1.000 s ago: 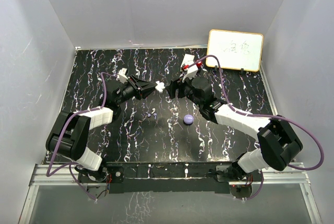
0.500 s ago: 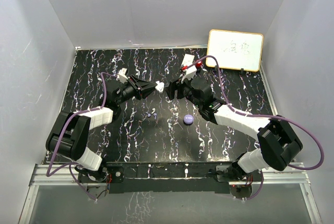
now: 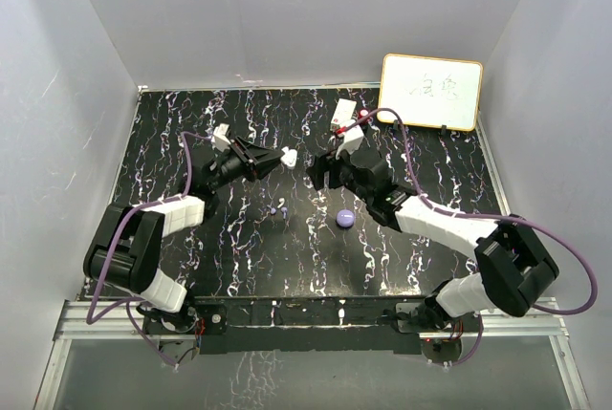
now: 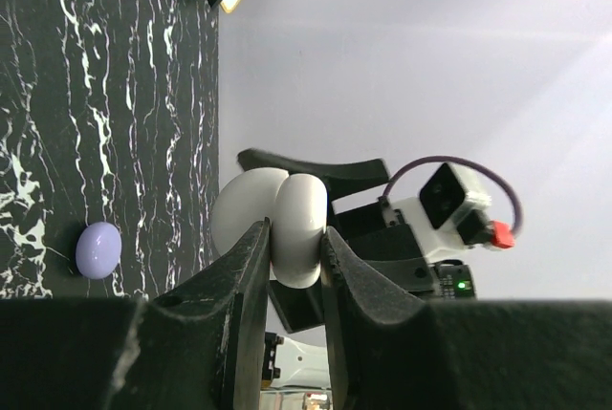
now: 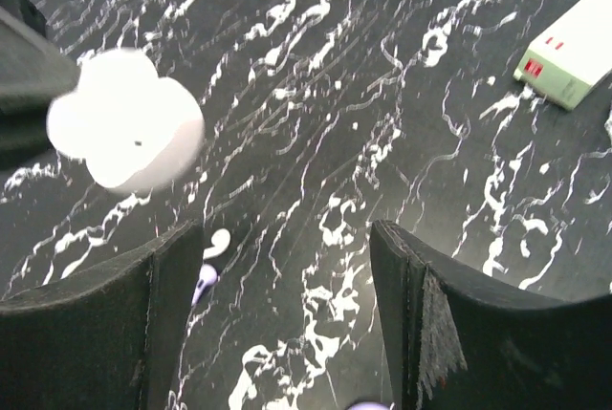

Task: Insert the wireless bluetooth earbuds into the charging case
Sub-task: Adjust the earbud with the charging case, then adjust the earbud at the center of the board.

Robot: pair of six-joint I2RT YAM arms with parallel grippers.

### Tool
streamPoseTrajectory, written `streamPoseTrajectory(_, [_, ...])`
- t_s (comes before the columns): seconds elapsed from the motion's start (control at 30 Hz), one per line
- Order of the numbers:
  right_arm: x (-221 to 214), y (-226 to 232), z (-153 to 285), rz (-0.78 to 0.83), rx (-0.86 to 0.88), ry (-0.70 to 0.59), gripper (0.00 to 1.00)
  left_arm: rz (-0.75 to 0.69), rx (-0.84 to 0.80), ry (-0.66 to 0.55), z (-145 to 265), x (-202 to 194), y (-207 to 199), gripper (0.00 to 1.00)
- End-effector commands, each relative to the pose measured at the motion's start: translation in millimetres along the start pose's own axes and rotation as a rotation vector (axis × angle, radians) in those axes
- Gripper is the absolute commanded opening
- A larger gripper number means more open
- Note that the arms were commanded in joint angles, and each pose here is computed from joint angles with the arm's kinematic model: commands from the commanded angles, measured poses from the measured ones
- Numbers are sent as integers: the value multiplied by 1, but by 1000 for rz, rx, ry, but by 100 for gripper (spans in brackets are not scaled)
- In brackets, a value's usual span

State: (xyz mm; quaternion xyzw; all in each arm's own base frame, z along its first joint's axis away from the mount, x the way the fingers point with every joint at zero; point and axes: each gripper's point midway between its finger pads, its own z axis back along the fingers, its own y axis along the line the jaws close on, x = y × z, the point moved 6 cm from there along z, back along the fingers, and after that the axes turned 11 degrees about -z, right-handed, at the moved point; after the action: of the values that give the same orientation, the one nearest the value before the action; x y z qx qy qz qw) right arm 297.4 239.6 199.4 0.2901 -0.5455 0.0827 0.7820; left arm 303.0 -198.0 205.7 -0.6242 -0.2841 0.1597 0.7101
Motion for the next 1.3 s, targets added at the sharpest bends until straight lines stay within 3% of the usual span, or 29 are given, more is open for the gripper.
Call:
streamPoseTrajectory(0.0, [-23, 4, 4, -50, 37, 113, 67, -61, -56, -42, 20, 20, -16, 0])
streamPoseTrajectory(0.13, [-50, 12, -9, -58, 74, 251, 64, -55, -43, -81, 42, 30, -10, 0])
streamPoseTrajectory(0.5, [-85, 44, -60, -40, 78, 395, 62, -75, -32, -94, 72, 21, -9, 0])
streamPoseTrajectory(1.27, [-116, 45, -93, -8, -57, 455, 49, -73, -24, -126, 95, 27, -6, 0])
